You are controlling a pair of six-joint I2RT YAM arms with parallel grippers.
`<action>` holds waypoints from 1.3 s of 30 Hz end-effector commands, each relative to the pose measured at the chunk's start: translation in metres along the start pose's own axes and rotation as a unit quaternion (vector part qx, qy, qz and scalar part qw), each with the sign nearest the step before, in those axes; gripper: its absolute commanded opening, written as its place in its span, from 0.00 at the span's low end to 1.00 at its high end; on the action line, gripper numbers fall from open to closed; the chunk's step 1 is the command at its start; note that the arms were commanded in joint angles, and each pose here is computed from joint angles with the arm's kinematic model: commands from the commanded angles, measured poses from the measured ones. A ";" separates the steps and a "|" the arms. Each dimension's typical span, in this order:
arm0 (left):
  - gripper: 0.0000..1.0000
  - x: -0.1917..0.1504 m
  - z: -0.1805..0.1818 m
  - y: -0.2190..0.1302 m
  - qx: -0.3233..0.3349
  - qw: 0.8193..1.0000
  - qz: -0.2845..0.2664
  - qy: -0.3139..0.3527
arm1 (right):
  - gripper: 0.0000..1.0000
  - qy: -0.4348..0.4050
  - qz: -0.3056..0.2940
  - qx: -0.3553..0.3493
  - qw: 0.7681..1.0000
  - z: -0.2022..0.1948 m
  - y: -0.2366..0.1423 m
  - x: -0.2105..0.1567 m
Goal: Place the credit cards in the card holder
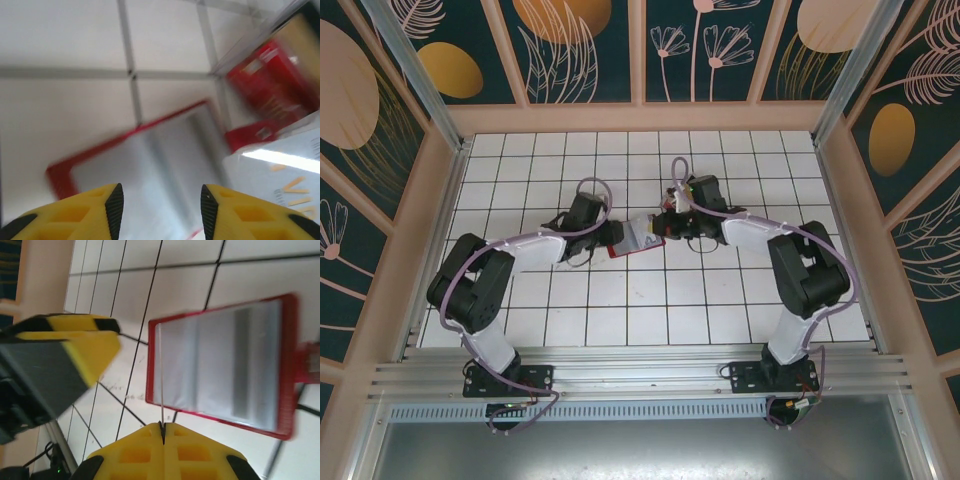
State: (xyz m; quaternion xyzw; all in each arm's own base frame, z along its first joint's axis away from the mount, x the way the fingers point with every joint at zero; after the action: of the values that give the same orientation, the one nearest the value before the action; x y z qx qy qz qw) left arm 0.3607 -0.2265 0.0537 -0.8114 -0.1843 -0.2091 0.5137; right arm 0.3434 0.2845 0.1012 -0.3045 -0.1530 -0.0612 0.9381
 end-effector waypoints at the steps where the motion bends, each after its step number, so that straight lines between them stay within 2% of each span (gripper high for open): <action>1: 0.42 -0.022 0.022 -0.002 0.048 0.998 0.023 -0.017 | 0.03 -0.004 -0.014 0.004 1.000 -0.006 0.010 0.008; 6: 0.41 -0.033 0.042 0.003 0.096 0.994 0.037 -0.024 | 0.04 -0.005 -0.003 -0.003 1.000 -0.016 0.022 0.011; 11: 0.39 -0.035 0.045 0.011 0.106 0.993 0.048 -0.017 | 0.04 -0.003 0.004 0.000 1.000 -0.019 0.031 0.014; 16: 0.25 -0.040 0.048 0.017 0.111 0.992 0.060 -0.012 | 0.04 0.005 0.012 -0.004 1.000 -0.027 0.038 0.013; 30: 0.21 -0.042 0.044 0.022 0.094 0.993 0.065 -0.008 | 0.04 0.036 0.038 0.025 0.998 -0.026 0.056 0.012; 39: 0.21 -0.042 0.040 0.024 0.083 0.994 0.065 -0.007 | 0.04 0.050 0.034 0.026 0.998 -0.025 0.067 0.013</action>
State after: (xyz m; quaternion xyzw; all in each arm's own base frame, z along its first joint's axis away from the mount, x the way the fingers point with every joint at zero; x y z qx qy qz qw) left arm 0.3472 -0.1986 0.0207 -0.7713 -0.1771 -0.1623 0.5894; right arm 0.3748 0.3115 0.0506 -0.2939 -0.0983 -0.0439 0.9498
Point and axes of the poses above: each hand's point on the last joint's axis, 136 mm out from that joint toward the fingers, its own y axis out along the fingers, its own z axis along the line the jaws close on, x = y × z, the point moved 1 cm from there along -y, back along the fingers, and after that the axes turned 4 degrees about y, right-handed, at the moved point
